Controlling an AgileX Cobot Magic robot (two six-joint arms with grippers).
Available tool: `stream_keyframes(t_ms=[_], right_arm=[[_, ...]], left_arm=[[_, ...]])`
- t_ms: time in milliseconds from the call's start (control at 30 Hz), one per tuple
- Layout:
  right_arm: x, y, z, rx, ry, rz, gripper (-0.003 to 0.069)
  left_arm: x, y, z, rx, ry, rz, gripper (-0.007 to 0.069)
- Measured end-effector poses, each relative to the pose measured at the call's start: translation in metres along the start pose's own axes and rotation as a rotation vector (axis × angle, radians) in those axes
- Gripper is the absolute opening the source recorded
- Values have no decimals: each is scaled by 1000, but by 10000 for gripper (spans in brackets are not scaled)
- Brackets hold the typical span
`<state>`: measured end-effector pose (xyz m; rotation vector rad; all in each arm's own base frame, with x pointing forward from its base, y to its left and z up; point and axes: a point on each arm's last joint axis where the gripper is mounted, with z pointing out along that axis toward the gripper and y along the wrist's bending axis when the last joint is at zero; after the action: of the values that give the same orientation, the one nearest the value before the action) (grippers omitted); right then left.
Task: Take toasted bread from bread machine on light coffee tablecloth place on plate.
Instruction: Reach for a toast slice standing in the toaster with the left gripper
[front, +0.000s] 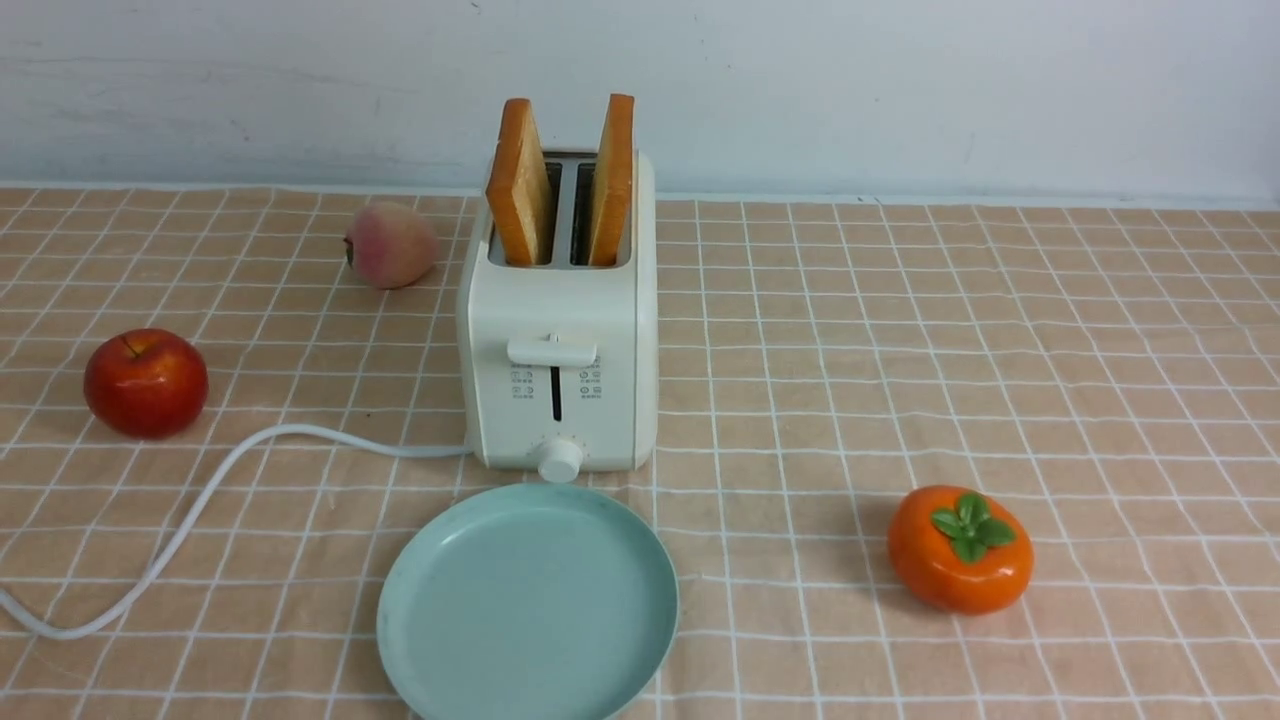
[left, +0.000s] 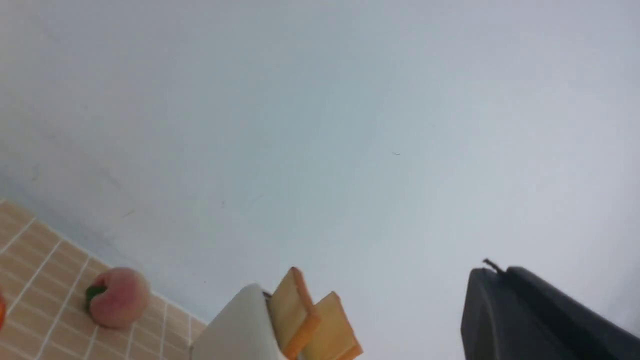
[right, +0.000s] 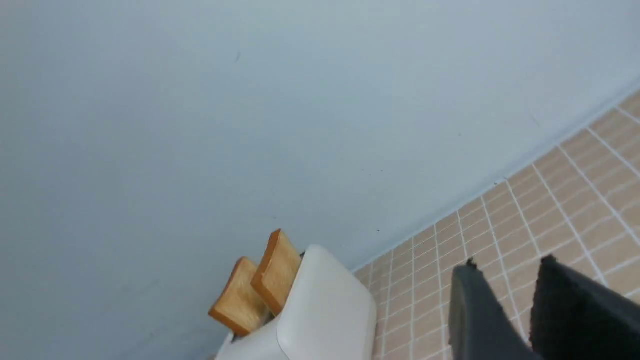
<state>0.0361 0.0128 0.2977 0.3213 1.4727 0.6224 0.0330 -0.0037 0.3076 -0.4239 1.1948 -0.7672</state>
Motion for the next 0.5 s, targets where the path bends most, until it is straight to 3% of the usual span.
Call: stream_keyframes(t_ms=[33, 100, 133, 333, 500], right_arm=[[-21, 17, 2, 16, 73, -109, 75], [-34, 27, 11, 54, 188, -165, 10], [-38, 30, 22, 92, 295, -190, -10], [-39, 33, 71, 202, 734, -139, -20], [-22, 28, 89, 205, 939, -93, -20]], left_arm=[[-9, -17, 12, -3, 92, 30, -14], [-12, -29, 26, -20, 209, 45, -14], [-13, -39, 42, -47, 360, 60, -14], [-1, -53, 125, -209, 967, 102, -14], [12, -50, 191, -215, 1216, 168, -14]])
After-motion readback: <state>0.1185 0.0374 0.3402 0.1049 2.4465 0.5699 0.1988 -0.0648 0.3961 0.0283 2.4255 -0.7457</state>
